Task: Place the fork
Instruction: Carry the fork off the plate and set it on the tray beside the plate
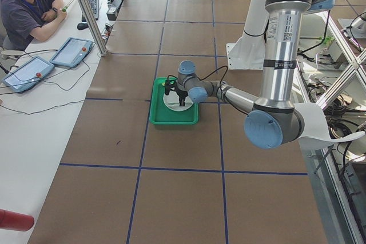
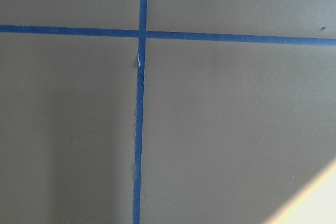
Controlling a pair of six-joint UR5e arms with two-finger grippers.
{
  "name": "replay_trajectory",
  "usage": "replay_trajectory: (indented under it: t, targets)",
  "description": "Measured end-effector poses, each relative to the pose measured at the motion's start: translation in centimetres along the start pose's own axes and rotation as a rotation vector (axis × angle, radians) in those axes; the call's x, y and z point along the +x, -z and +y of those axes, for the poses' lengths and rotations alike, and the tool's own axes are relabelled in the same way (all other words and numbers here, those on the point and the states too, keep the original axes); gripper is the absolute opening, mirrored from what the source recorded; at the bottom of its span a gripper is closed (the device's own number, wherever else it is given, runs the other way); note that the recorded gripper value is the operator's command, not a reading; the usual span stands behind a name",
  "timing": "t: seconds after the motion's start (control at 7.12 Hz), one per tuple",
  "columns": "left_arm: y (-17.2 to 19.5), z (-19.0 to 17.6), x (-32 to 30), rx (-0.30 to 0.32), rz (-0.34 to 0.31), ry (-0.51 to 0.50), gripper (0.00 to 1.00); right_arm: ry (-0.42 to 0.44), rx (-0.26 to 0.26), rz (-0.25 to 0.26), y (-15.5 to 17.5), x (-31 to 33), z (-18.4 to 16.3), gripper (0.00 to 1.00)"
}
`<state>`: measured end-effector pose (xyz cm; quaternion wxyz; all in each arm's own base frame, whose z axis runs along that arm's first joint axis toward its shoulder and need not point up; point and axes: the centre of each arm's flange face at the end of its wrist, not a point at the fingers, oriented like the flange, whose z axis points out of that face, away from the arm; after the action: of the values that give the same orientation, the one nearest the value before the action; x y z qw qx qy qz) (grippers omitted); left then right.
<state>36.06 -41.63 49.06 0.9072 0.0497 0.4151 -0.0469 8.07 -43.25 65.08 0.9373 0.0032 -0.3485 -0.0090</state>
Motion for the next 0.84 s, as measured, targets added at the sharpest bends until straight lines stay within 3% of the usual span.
replay_trajectory:
  t: [0.56,0.7,0.84]
  targets:
    - [3.3,-3.4,-5.8,0.039,-0.016,-0.029,0.0,0.001,0.001,0.0,0.0,0.0,0.0,1.0]
    - [3.2,-3.0,-7.9,0.03,-0.039,-0.044,0.77,0.001,0.001,0.0,0.0,0.0,0.0,1.0]
    - [3.0,-2.8,-8.7,0.024,-0.05,-0.051,1.0,0.001,0.001,0.0,0.0,0.0,0.0,1.0]
